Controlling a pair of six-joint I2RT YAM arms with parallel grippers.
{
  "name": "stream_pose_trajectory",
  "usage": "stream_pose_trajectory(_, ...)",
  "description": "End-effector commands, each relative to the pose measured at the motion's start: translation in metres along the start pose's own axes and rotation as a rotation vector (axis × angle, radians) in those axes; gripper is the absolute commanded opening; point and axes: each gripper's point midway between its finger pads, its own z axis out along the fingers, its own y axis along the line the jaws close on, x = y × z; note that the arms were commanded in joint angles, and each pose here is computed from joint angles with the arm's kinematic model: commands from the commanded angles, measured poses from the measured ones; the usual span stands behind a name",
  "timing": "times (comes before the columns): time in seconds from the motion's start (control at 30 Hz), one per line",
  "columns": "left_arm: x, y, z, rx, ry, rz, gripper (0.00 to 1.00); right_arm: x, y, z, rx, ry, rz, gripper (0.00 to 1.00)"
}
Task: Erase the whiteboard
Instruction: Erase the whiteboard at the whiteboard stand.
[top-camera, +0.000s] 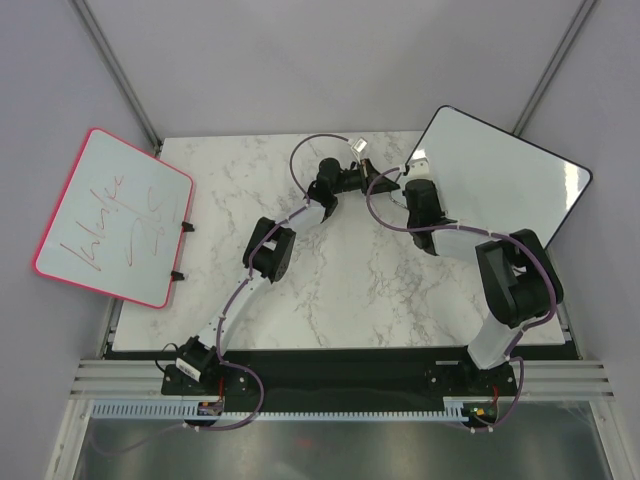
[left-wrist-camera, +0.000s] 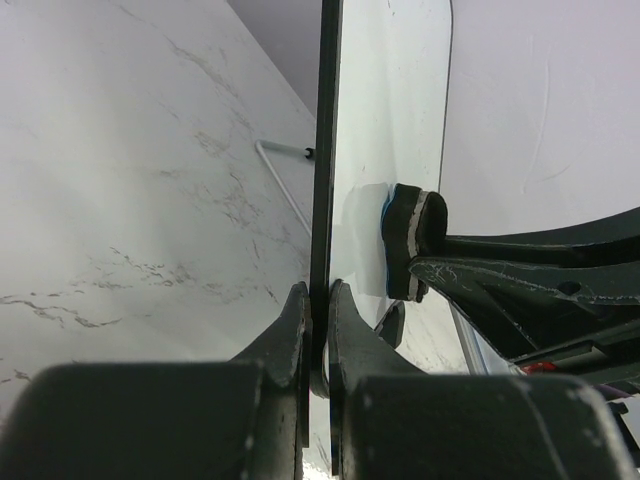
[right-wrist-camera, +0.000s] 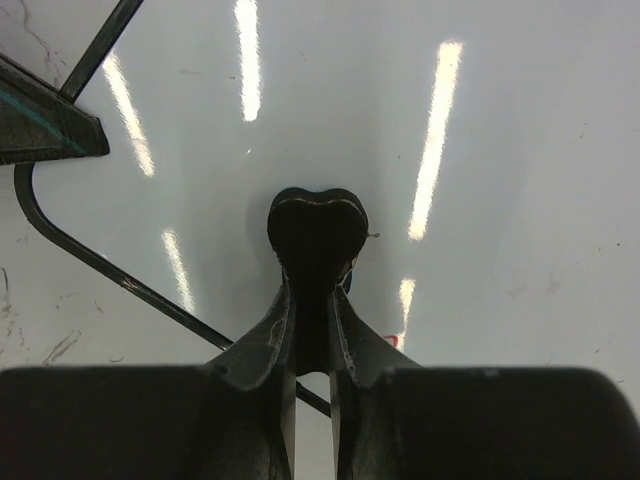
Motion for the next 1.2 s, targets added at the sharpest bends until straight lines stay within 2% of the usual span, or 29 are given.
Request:
stream_pose_trajectory(0.0, -0.003, -0.029, 0.017, 0.066, -0.008, 0.067, 0.02, -0.002, -0.005, 0.006, -0.024, -0.030, 0.007, 0.00)
stream_pose_trajectory(0.13, -0.005, -0.029, 0.016, 0.066, -0.010, 0.068, 0.02, 0.017, -0.069, -0.009, 0.207, -0.004, 0.016, 0.00)
stream_pose_trajectory(0.2, -0.004, -0.030, 0.017, 0.067, -0.009, 0.068, 0.02, 0.034, -0.091, -0.018, 0.268, 0.017, 0.025, 0.00)
stream_pose_trajectory(0.27, -0.005, -0.029, 0.016, 0.066, -0.010, 0.068, 0.02, 0.033, -0.106, -0.027, 0.299, -0.005, 0.053, 0.00)
stream_pose_trajectory(0.47, -0.004, -0.029, 0.017, 0.067, -0.009, 0.070, 0.02, 0.024, -0.100, -0.025, 0.278, -0.039, 0.089, 0.00)
stream_pose_trajectory(0.7, -0.005, -0.030, 0.017, 0.068, -0.011, 0.070, 0.02, -0.028, -0.028, 0.005, 0.149, -0.130, 0.132, 0.00)
stream_pose_trajectory(0.83, -0.005, -0.029, 0.016, 0.067, -0.012, 0.068, 0.02, -0.027, -0.011, 0.011, 0.125, -0.119, 0.136, 0.00)
stream_pose_trajectory(1.0, -0.004, -0.029, 0.017, 0.067, -0.010, 0.065, 0.02, 0.000, -0.030, -0.005, 0.184, -0.075, 0.093, 0.00)
stream_pose_trajectory(1.07, -0.004, -0.030, 0.017, 0.068, -0.010, 0.066, 0.02, 0.014, -0.061, -0.016, 0.273, -0.044, 0.091, 0.00)
stream_pose_trajectory(1.13, -0.003, -0.029, 0.017, 0.068, -0.009, 0.066, 0.02, 0.019, -0.090, -0.023, 0.329, -0.035, 0.160, 0.00)
stream_pose_trajectory(1.17, -0.005, -0.030, 0.017, 0.069, -0.010, 0.068, 0.02, 0.038, -0.112, -0.024, 0.376, 0.008, 0.179, 0.00)
